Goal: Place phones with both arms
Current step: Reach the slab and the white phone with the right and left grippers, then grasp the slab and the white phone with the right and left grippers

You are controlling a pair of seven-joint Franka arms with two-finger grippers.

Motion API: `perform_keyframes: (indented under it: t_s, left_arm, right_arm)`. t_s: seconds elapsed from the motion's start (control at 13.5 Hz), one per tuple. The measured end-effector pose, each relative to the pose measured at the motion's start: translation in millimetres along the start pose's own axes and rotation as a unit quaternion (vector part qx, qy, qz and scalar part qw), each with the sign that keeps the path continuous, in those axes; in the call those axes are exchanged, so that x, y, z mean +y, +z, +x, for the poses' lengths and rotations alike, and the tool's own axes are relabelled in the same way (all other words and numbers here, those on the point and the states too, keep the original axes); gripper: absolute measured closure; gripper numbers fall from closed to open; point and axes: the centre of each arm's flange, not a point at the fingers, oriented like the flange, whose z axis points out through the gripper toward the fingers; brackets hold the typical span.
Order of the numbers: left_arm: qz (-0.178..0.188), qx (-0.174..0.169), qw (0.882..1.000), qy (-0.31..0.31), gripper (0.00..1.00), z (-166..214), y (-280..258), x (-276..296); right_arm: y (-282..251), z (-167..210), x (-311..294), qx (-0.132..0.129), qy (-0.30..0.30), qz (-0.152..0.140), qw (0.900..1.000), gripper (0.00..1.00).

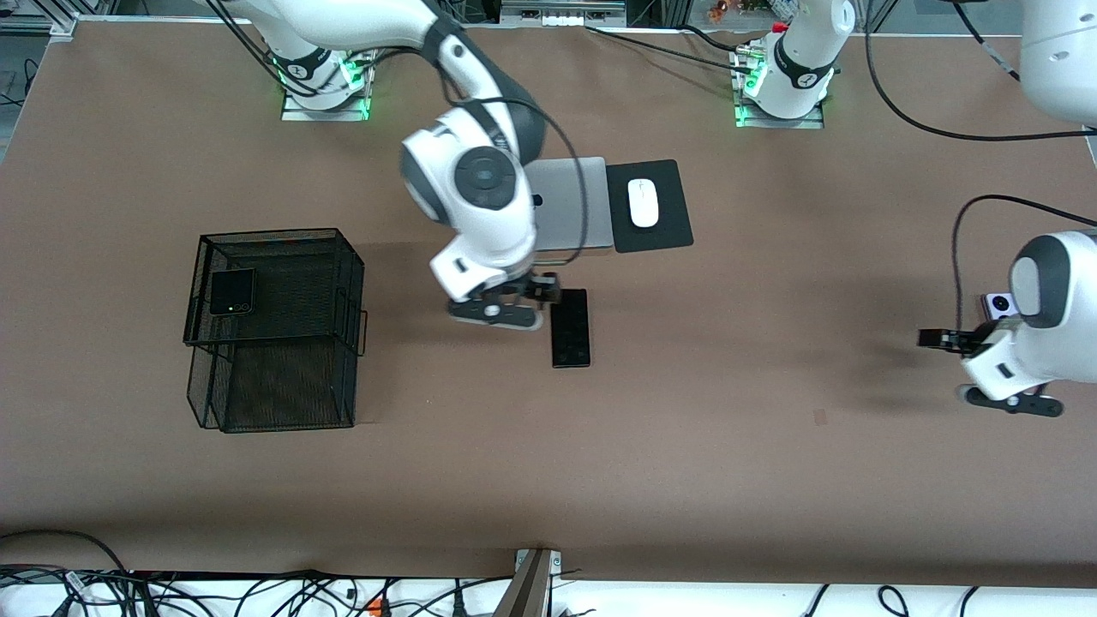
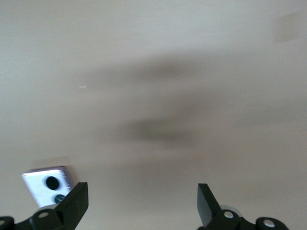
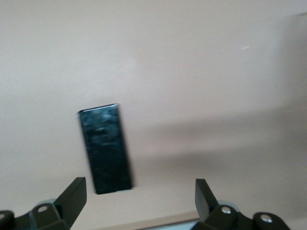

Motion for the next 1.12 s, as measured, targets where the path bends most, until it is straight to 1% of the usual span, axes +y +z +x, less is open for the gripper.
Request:
perform_keyframes:
  t_s: [0.22,0.37,0.59,0.82,1.12]
  left_arm:
    - [-0.012,-0.005,1.0,-0.005,0.0,-16.9,35.2,-47.8]
    - [-0.005,-0.013,1.0,-0.012,0.0,-27.0,42.2,-65.4]
    - [-0.009,-0.012,0.999,-0.034,0.0,-43.6,51.2,-94.2]
    - [-0.002,0.024,0.999,-0.045,0.0,-57.6,77.6,-119.3]
    - [-0.006,0.05,0.998,-0.046,0.0,-94.6,122.6,-155.6]
  right_arm:
    - [48.2,-23.7,-33.1,0.014,-0.027,0.005,1.0,0.0]
    - [75.2,-31.3,-39.6,0.021,-0.045,-0.002,0.999,0.0]
    - [104.7,-37.3,-42.8,0.02,-0.08,-0.004,0.997,0.0]
    - [128.2,-40.9,-45.2,0.024,-0.097,0.002,0.995,0.0]
    - [151.9,-49.7,-48.7,0.023,-0.113,0.004,0.993,0.0]
